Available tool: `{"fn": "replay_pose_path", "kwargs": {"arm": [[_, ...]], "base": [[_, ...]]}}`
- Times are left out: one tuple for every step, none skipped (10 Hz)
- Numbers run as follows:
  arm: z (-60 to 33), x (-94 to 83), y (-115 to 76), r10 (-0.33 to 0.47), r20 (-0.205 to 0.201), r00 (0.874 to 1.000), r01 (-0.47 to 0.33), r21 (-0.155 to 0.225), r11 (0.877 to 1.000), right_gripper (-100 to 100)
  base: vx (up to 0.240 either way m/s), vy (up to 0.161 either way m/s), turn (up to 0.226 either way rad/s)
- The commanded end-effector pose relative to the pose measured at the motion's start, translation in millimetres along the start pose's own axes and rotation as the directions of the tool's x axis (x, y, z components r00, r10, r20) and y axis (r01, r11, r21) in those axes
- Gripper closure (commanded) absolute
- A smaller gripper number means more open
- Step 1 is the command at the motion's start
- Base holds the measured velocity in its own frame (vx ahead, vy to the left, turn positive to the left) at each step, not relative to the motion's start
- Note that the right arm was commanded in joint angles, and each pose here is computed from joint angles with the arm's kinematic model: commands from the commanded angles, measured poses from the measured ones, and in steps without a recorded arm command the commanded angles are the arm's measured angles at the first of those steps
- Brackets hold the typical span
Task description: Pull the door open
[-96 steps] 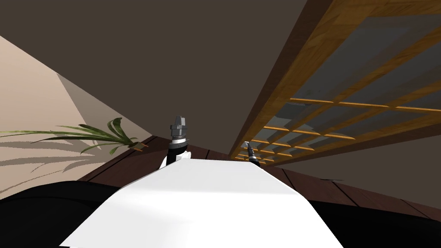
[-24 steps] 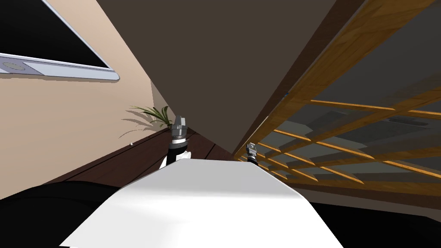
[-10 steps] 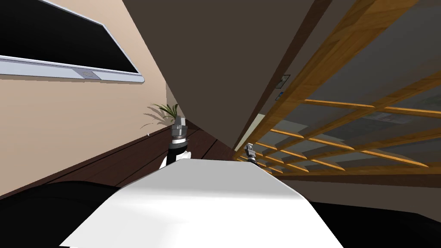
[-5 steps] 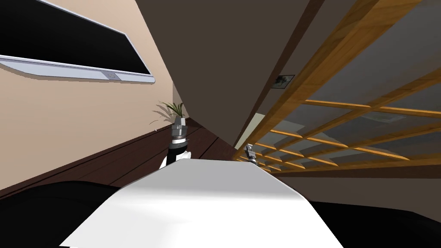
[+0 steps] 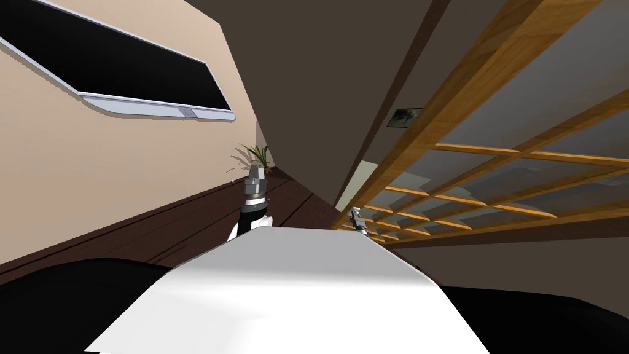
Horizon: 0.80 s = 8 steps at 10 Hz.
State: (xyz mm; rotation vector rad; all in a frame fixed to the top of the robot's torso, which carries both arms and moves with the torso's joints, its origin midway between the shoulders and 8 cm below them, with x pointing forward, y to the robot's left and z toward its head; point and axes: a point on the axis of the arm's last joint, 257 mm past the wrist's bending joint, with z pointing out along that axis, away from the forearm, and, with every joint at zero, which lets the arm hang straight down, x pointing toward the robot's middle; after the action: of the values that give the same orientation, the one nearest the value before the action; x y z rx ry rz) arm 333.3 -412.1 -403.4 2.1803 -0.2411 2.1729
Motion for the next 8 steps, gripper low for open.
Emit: {"fn": "replay_pose_path", "kwargs": {"arm": [[-5.4,1.1,-0.5,0.003,-0.003,1.000,-0.003,0.017,1.000,100],[-11.2,1.6,0.0,0.003,-0.004,1.000,-0.003,0.033,0.999,100],[-15.3,1.9,0.3,0.003,-0.004,1.000,-0.003,0.045,0.999,100],[-21.3,2.4,0.6,0.004,-0.003,1.000,-0.004,0.062,0.998,100],[-25.0,2.6,0.8,0.005,-0.003,1.000,-0.005,0.072,0.997,100],[-29.4,3.0,1.0,0.006,-0.002,1.000,-0.006,0.084,0.996,100],[-27.8,0.7,-1.1,0.005,0.002,1.000,-0.005,0.079,0.997,100],[-33.8,-0.2,-1.8,0.006,0.005,1.000,-0.007,0.094,0.996,100]], "base": [[-0.219,-0.048,0.126],[-0.251,-0.039,0.155],[-0.268,-0.040,0.159],[-0.256,-0.063,0.162],[-0.205,-0.055,0.127],[-0.223,-0.036,0.137],[-0.109,-0.012,0.034],[-0.122,-0.031,0.143]]}}
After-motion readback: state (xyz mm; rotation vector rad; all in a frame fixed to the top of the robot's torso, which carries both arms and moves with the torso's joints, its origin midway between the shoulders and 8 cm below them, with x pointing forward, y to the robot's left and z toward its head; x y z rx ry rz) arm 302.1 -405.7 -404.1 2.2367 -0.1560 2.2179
